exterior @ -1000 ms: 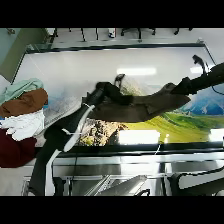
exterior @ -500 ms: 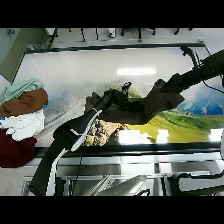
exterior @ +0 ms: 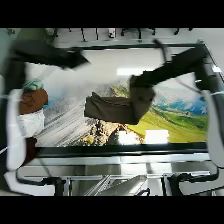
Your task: Fold the shirts.
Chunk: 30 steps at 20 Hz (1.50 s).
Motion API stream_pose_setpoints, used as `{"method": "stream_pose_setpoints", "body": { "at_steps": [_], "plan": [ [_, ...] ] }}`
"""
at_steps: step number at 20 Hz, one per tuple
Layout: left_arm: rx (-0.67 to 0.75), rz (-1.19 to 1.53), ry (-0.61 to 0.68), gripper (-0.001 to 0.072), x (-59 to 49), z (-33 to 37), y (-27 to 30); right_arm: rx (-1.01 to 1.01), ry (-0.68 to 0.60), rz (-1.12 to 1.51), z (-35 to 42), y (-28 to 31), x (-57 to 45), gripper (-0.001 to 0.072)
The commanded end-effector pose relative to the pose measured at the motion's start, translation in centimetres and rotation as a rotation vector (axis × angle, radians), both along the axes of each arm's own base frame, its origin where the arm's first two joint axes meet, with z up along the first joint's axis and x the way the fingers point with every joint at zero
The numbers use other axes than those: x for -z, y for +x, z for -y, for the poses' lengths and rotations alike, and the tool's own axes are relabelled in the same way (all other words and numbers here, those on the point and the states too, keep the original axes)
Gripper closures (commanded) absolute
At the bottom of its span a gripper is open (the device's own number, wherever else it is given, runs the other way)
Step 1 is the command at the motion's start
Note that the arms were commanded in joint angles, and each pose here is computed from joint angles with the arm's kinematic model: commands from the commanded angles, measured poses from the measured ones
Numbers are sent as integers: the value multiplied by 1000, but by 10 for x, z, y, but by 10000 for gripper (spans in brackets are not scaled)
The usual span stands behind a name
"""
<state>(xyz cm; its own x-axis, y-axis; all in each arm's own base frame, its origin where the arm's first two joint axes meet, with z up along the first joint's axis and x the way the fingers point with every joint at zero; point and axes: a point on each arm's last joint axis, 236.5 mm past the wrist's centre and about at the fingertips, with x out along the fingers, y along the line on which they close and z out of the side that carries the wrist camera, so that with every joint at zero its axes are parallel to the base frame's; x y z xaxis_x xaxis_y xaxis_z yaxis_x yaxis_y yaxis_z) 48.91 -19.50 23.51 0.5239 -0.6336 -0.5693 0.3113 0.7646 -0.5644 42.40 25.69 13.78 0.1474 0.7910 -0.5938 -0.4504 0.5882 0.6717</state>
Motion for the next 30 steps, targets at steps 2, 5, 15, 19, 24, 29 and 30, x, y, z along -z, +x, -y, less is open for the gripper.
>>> {"method": "stream_pose_setpoints", "body": {
  "at_steps": [2,5,15,19,24,29,30],
  "plan": [
    [-151,158,69,687,-88,-93,-55,67,91,115,-189,6,65,441],
    [-156,156,81,687,-83,-97,-75,22,30,162,-243,-22,120,355],
    [-172,66,74,687,-21,-98,-92,223,-315,-207,106,6,73,33],
    [-153,77,83,687,-32,-96,-98,311,-266,-430,125,-18,165,35],
    [-152,145,85,686,-60,-96,-100,272,-74,-572,70,-23,234,50],
    [-150,180,87,687,-76,-95,-103,268,-86,-546,34,-18,259,220],
    [-147,177,89,687,-75,-95,-103,269,-87,-521,29,-12,257,293]
  ]
}}
